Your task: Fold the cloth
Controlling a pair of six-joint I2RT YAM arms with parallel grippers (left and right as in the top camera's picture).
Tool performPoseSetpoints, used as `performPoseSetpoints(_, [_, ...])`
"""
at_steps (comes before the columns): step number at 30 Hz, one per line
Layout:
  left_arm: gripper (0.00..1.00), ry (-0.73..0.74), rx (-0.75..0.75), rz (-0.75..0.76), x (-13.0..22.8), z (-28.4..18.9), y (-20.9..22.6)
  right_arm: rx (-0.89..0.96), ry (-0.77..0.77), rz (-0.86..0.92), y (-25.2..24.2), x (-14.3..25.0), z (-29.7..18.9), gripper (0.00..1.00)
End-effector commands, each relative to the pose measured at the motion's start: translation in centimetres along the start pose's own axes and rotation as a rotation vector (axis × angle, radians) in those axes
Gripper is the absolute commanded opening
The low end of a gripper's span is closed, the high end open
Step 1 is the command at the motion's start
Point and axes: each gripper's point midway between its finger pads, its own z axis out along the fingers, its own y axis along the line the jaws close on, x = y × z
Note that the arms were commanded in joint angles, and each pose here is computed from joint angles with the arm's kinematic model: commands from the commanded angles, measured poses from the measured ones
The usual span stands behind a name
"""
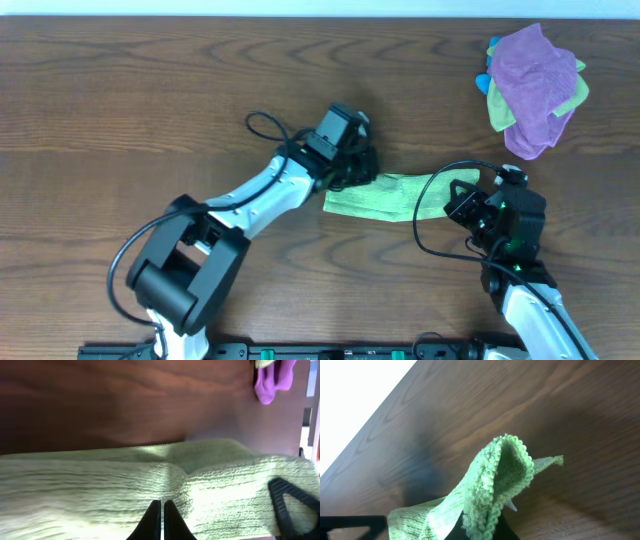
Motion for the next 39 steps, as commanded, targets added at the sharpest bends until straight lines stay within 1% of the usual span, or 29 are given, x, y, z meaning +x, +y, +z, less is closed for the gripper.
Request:
performPoseSetpoints(1, [0.05, 0.078, 0.008, -0.055, 1.6, 2.1, 0.5, -0.009, 0.0, -0.025, 0.4, 0.1, -0.1, 0.01])
performPoseSetpoints(8, [0.05, 0.118, -0.012, -0.071, 2.6, 3.8, 1.9, -0.025, 0.01, -0.025, 0.7, 0.2, -0.1, 0.01])
performPoseSetpoints(16, [0.06, 0.151, -0.043, -0.084, 3.8, 5.9, 3.7, -0.104, 0.044, -0.016, 2.1, 0.7, -0.2, 0.01])
performPoseSetpoints(19, [0.06, 0.137, -0.034, -0.077, 3.5, 6.0, 3.4, -0.154, 0.06, 0.013, 3.2, 0.8, -0.3, 0.01])
performPoseSetpoints(26, [0.05, 0.132, -0.027, -0.073, 3.4, 6.0, 3.3, -0.275, 0.067, 0.027, 7.5, 1.7, -0.4, 0.01])
performPoseSetpoints(31, [0.06, 0.145, -0.002, -0.077, 3.2, 5.8, 2.9, -0.285, 0.086, -0.004, 9.3, 3.7, -0.3, 0.01])
performPoseSetpoints(34, [0.06, 0.133, 0.016, -0.08, 2.4, 5.0, 2.5, -0.276, 0.087, -0.027, 9.8, 4.5, -0.2, 0.01])
performPoseSetpoints(39, [0.06, 0.088, 0.021, -0.04, 0.4, 1.9, 2.0, -0.266, 0.079, -0.029, 9.8, 4.6, -0.1, 0.01])
